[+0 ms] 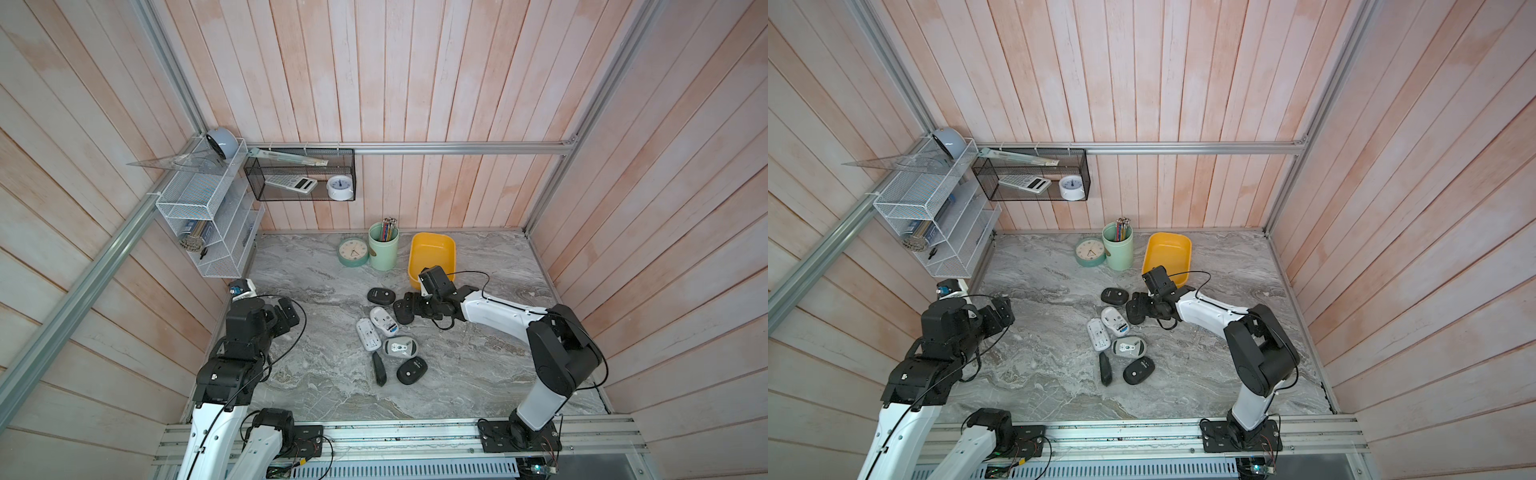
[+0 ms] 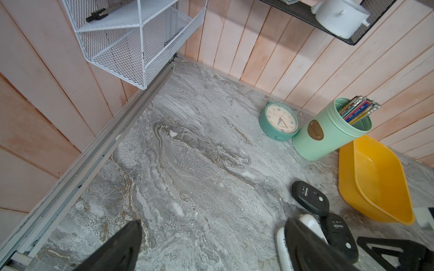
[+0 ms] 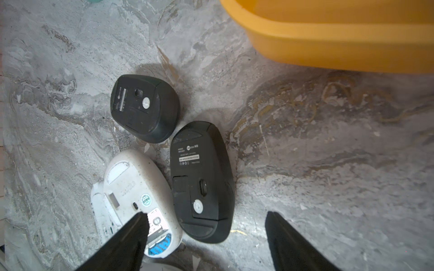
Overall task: Put the mouse in the storage box
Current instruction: Pick up the mouse from the center of the board.
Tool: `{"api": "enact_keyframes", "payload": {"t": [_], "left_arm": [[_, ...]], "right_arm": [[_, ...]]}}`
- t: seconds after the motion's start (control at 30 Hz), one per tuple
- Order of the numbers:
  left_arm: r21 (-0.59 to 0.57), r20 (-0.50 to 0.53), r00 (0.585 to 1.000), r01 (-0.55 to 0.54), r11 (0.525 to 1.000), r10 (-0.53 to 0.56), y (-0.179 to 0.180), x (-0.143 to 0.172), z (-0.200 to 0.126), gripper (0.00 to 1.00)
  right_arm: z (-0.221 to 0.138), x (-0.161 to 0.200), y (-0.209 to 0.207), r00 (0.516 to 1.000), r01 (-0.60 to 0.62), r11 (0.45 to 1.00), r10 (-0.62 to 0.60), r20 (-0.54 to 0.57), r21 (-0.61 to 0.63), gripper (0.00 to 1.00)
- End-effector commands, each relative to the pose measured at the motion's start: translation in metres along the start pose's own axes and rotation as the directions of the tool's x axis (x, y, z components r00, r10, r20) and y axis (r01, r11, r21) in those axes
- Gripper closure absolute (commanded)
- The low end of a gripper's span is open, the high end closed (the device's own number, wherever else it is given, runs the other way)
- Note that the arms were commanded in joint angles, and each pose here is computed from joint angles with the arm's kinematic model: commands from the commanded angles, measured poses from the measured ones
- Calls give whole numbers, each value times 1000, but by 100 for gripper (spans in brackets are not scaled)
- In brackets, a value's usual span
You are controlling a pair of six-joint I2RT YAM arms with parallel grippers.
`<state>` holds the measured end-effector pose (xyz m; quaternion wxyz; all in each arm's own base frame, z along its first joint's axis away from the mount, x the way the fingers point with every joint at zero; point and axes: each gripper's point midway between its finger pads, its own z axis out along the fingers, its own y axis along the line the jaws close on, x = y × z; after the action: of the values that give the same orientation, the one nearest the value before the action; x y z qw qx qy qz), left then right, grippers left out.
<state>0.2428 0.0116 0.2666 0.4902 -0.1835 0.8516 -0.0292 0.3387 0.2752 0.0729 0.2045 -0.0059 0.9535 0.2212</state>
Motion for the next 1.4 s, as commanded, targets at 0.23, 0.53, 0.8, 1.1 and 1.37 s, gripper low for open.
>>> {"api": "enact_keyframes", "payload": {"t": [0.23, 0.53, 0.8, 1.1, 1.37], "left_arm": [[-8, 11, 1000, -9, 1000, 9, 2, 0, 1, 0], [11, -21, 1000, -12, 1000, 12, -2, 5, 7, 0], [9, -27, 1000, -12, 1000, 13, -2, 5, 9, 0], [10, -33, 999, -10, 1000, 10, -2, 7, 9, 0], [-3, -31, 999, -8, 1000, 8, 0, 6, 8, 0]], "right_arm": [[23, 6, 4, 996, 15, 1000, -13, -90, 22, 23], [41, 22, -2, 990, 11, 998, -2, -144, 59, 31], [46, 26, 0, 988, 21, 997, -9, -154, 76, 51], [34, 20, 9, 991, 60, 994, -48, -127, 91, 69], [-13, -9, 15, 987, 160, 976, -155, -47, 149, 72]]}}
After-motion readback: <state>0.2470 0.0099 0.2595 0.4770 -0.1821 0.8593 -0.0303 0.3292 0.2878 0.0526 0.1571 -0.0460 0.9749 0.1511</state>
